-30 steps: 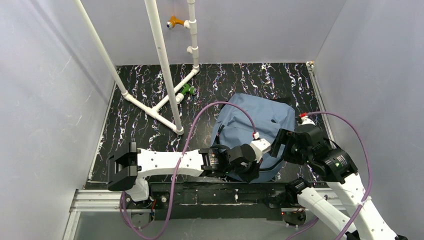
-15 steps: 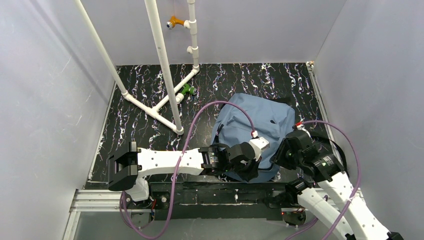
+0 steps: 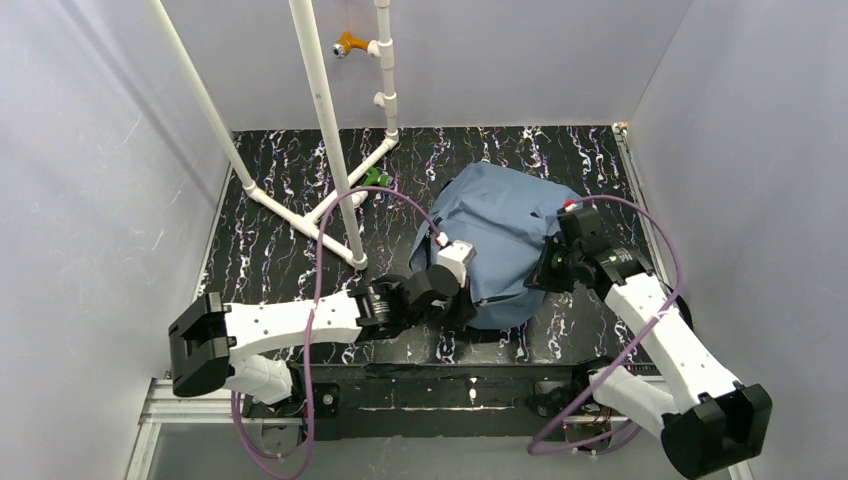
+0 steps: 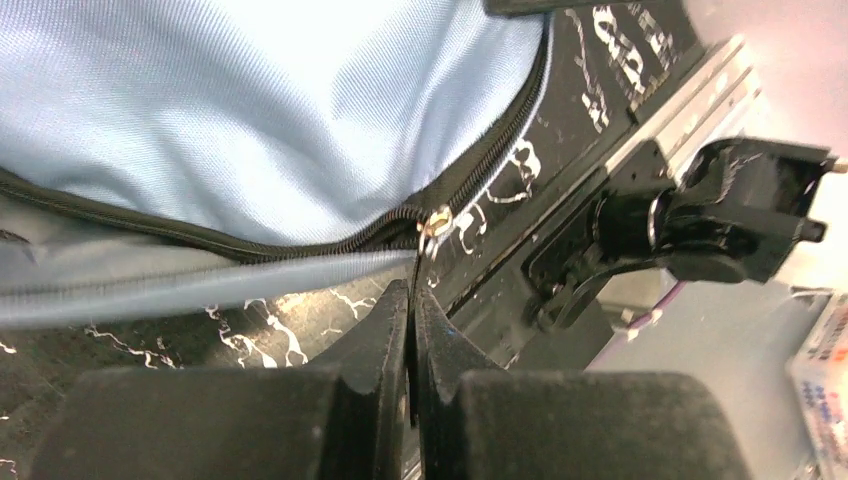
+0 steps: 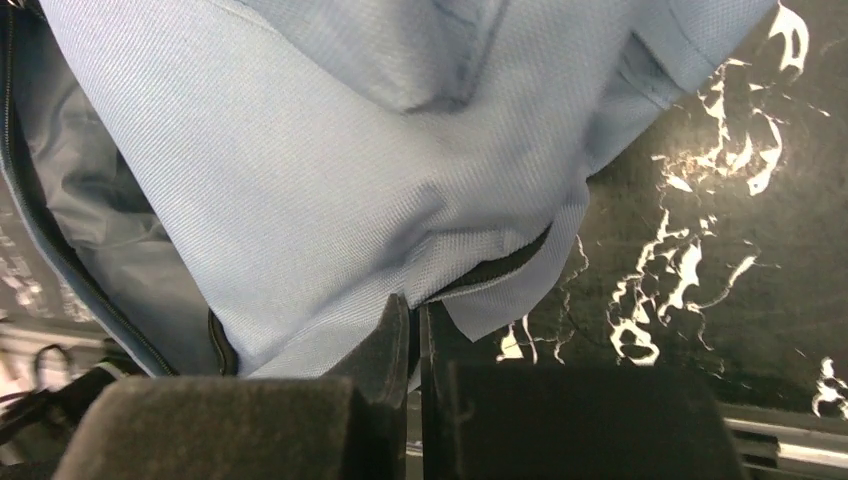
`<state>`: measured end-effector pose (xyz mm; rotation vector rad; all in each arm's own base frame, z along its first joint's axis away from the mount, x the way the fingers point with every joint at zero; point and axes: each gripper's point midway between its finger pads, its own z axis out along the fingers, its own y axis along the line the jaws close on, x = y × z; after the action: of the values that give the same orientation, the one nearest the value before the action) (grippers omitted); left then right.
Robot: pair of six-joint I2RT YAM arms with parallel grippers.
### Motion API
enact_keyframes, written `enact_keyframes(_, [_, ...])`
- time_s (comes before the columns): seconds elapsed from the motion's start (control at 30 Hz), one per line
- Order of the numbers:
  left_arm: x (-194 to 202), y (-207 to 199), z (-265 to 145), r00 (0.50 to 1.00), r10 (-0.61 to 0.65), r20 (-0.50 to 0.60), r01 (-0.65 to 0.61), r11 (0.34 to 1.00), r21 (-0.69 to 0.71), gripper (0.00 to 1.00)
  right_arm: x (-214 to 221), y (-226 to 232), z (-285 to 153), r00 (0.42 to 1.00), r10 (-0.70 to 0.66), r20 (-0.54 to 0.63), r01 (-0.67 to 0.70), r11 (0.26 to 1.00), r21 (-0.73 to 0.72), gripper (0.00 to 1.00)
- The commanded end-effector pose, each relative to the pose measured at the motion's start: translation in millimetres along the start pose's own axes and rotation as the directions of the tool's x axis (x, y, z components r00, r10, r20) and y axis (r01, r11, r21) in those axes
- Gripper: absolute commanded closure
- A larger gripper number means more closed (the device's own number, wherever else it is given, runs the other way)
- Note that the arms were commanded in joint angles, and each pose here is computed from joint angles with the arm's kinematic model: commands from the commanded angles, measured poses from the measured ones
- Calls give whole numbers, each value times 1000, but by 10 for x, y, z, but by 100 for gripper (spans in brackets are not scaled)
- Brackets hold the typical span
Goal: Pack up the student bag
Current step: Zip the student bag at the center of the board.
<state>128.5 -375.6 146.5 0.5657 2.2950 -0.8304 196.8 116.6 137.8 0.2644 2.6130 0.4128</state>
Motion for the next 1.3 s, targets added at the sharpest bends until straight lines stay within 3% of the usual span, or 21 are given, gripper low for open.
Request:
enact_keyframes(0.0, [148, 414, -293, 999, 8, -40, -13, 992, -123, 100, -743, -766, 45, 975, -32, 219, -24, 969, 247, 99])
enact_keyframes(0.1, [92, 354, -273, 998, 39, -46, -43, 995, -94, 100, -841, -744, -31, 966, -29, 258, -34, 971, 237, 99])
enact_keyframes(0.27, [4, -241, -54, 996, 45, -82, -33, 989, 145, 100, -826, -516, -79, 974, -100, 205, 73, 988, 135, 97])
enact_keyframes(0.4, [-42, -511, 116, 990, 67, -123, -38, 974, 226, 100, -657, -484, -120, 987, -113, 114, 101, 989, 110, 62])
enact_keyframes(0.53, [-47, -685, 90, 978, 130, -163, -75, 949, 308, 99, -629, -466, -331, 980, -125, 152, 110, 989, 104, 38])
enact_keyframes(0.67, [-112, -666, 28, 979, 156, -128, -107, 940, 323, 57, -445, -331, -454, 989, -82, 121, 81, 997, 18, 25])
enact_keyframes(0.9, [-442, -513, 69, 988, 129, -80, -100, 948, 302, 31, 5, -212, -413, 994, 104, 31, -101, 990, -100, 23])
enact_keyframes(1.0, [-391, -421, 231, 982, 144, -122, -105, 953, 285, 35, 118, -157, -350, 981, 195, 16, -190, 970, -149, 24])
enact_keyframes(1.1, [-229, -437, 364, 976, 127, -179, -65, 946, 316, 50, 190, -178, -285, 966, 257, 20, -251, 955, -157, 24])
enact_keyframes(1.27, [137, -480, 519, 958, 28, -287, 81, 930, 359, 68, 313, -249, -126, 939, 344, 25, -336, 928, -160, 30])
